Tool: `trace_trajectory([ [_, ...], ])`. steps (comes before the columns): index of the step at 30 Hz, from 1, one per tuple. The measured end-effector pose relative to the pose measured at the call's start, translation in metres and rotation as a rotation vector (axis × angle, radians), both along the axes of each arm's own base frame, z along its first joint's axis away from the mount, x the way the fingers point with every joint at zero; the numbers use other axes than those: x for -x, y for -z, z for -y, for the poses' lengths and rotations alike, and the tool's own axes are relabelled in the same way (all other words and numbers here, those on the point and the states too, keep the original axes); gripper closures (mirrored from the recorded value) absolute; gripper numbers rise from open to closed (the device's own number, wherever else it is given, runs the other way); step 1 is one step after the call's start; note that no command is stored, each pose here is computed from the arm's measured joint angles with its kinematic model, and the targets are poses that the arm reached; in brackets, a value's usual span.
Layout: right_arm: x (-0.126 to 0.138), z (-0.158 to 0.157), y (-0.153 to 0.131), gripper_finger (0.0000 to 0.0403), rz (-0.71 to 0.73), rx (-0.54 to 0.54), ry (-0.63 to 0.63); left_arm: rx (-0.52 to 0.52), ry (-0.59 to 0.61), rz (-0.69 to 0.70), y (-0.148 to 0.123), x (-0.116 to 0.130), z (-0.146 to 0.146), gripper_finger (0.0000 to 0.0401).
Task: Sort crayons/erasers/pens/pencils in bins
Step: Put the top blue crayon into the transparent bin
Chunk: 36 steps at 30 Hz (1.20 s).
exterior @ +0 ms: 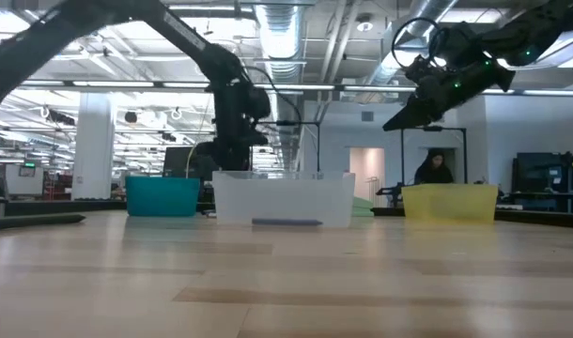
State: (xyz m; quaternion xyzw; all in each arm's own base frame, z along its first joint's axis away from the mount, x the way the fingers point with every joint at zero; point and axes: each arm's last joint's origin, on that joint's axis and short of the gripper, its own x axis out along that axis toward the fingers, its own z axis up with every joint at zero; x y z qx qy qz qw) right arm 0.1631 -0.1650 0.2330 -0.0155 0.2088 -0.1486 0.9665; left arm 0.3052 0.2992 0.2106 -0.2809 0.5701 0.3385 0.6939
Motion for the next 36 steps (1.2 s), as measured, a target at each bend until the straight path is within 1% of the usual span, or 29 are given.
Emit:
trace_trajectory([
  [6,-0.001,-0.001,0.0,0.0399,-0.006,0.014,-0.011,0.047,-0.017,-0.16,0.024,-0.008,-0.01,0.0291],
  [10,-0.001,-0.001,0.0,0.04,-0.007,0.016,-0.012,0.07,-0.02,-0.197,0.036,-0.007,-0.013,0.027],
  [17,-0.001,-0.001,0.0,0.0399,-0.008,0.017,-0.012,0.08,-0.048,-0.206,0.04,0.002,-0.02,0.0266],
  [20,-0.001,-0.001,0.0,0.0401,-0.008,0.018,-0.013,0.109,-0.053,-0.191,0.04,0.005,-0.021,0.0266],
  [23,-0.001,-0.001,0.0,0.0399,-0.008,0.018,-0.013,0.125,-0.059,-0.172,0.04,0.005,-0.022,0.0266],
  [32,-0.001,-0.001,0.0,0.0399,-0.01,0.015,-0.013,0.112,-0.072,-0.17,0.04,0.005,-0.023,0.027],
  [36,0.0,-0.001,0.001,0.04,-0.01,0.015,-0.012,0.138,-0.086,-0.169,0.046,0.009,-0.023,0.0274],
])
